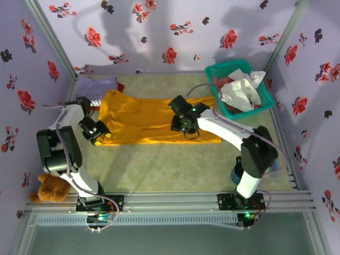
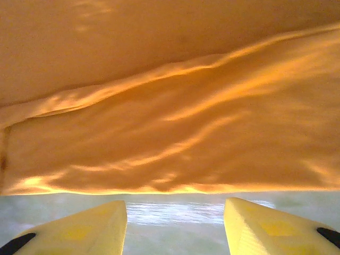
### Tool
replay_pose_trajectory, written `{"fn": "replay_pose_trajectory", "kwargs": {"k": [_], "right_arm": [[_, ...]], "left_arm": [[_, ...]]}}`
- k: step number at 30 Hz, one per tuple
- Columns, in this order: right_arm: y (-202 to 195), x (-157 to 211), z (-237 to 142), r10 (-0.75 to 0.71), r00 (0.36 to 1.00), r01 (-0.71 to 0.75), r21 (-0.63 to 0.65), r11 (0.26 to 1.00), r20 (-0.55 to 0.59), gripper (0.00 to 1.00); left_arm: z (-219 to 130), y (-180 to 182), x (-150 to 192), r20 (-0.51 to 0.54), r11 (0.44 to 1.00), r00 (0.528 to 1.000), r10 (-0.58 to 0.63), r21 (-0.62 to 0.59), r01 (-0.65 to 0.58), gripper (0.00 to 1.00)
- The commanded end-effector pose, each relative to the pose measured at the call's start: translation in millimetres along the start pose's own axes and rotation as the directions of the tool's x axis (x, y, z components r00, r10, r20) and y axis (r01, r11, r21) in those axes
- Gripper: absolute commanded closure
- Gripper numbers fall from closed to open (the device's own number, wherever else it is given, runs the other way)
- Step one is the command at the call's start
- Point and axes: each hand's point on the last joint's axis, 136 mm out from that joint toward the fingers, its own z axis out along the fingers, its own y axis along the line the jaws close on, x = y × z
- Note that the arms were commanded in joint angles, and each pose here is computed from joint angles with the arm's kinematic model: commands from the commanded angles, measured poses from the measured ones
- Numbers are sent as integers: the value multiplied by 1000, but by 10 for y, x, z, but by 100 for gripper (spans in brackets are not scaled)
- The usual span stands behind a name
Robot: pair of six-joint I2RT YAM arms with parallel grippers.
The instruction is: Fold and stack the t-shirts
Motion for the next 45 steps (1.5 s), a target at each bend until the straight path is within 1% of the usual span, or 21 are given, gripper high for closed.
{"fn": "replay_pose_trajectory", "kwargs": {"k": [1,4,7,10,14,20,25,32,34,38,40,42,45], "right_arm": [[513,41,97,9,999,-14,-123,992,-46,48],[729,90,218,-10,997,-2,-150,989,-74,48],[852,124,314,-7,996,-9,-173,985,-94,48],[950,122,382,-2,994,-19,-196,980,-108,48],[1033,102,413,-3,993,-22,-207,978,-120,48],[1006,97,394,-5,993,-18,-196,981,-119,48],[966,124,402,-5,992,-18,-186,982,-122,48],[918,131,396,-2,993,-19,-182,983,-115,48],[899,145,405,0,993,-20,-179,984,-116,48],[863,161,407,6,994,-26,-177,984,-112,48],[846,160,408,8,994,-28,-176,984,-110,48],[825,174,408,8,994,-28,-174,984,-112,48],[751,175,380,20,994,-38,-170,985,-110,48]], "left_arm": [[135,8,-18,-27,999,999,34,2,-33,54],[196,3,-55,-44,999,998,47,-1,-47,56],[176,-9,-128,-24,998,998,58,-9,-58,56],[186,-29,-194,-22,998,998,59,-12,-59,62],[239,-41,-242,-26,998,998,57,-14,-58,65],[354,36,-265,-42,997,998,49,-54,-51,66],[376,-11,-311,-41,998,998,41,-40,-42,76],[228,-70,-368,-13,998,998,56,-33,-56,97],[149,-105,-389,-1,998,998,59,-26,-59,98],[-13,-161,-427,18,998,998,59,-22,-59,95],[-61,-207,-455,26,998,998,56,-7,-56,97],[-94,-299,-494,27,998,999,45,31,-46,100],[-143,-534,-600,25,993,999,23,119,-25,100]]}}
